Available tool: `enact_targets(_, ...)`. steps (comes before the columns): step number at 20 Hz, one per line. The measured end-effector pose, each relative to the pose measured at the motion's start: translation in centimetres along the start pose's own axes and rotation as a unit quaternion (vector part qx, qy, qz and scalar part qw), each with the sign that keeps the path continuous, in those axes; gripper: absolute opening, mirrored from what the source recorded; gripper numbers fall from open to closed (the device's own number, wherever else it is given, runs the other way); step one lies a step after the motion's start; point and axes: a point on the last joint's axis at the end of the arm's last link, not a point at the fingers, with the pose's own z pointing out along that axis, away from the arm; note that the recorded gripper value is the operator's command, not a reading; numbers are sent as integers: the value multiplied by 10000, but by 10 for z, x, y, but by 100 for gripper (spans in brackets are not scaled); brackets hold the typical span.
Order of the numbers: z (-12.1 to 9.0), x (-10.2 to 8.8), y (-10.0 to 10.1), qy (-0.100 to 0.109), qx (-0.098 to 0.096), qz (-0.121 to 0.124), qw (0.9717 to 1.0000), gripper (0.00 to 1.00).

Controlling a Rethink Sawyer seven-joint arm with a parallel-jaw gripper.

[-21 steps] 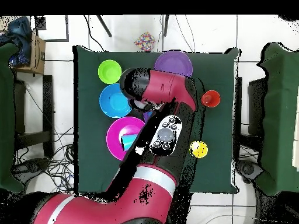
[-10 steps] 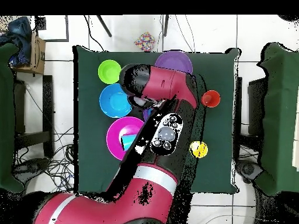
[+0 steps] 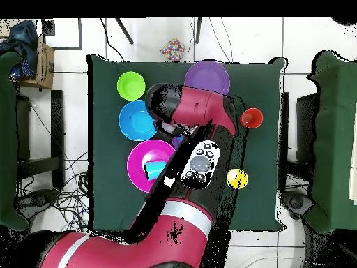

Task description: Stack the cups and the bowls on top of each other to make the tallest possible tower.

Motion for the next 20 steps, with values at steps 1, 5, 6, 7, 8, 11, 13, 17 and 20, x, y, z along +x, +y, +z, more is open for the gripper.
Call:
enact_targets(1,3,0,-1,-43,-19,5,10000,100)
enact_targets(5,16,-8,-2,-375,-211,52,9991,100)
enact_targets(6,17,-10,-2,-434,-251,68,9987,100)
enact_targets(7,19,-13,-2,-494,-294,88,9983,100)
enact_targets(8,21,-17,-3,-555,-338,108,9978,100)
enact_targets(11,24,-25,-4,-667,-441,170,9966,100)
enact_targets(13,27,-29,-5,-690,-484,210,9962,100)
enact_targets(17,37,-30,-7,-633,-453,231,9967,100)
enact_targets(20,45,-27,-6,-584,-410,210,9972,100)
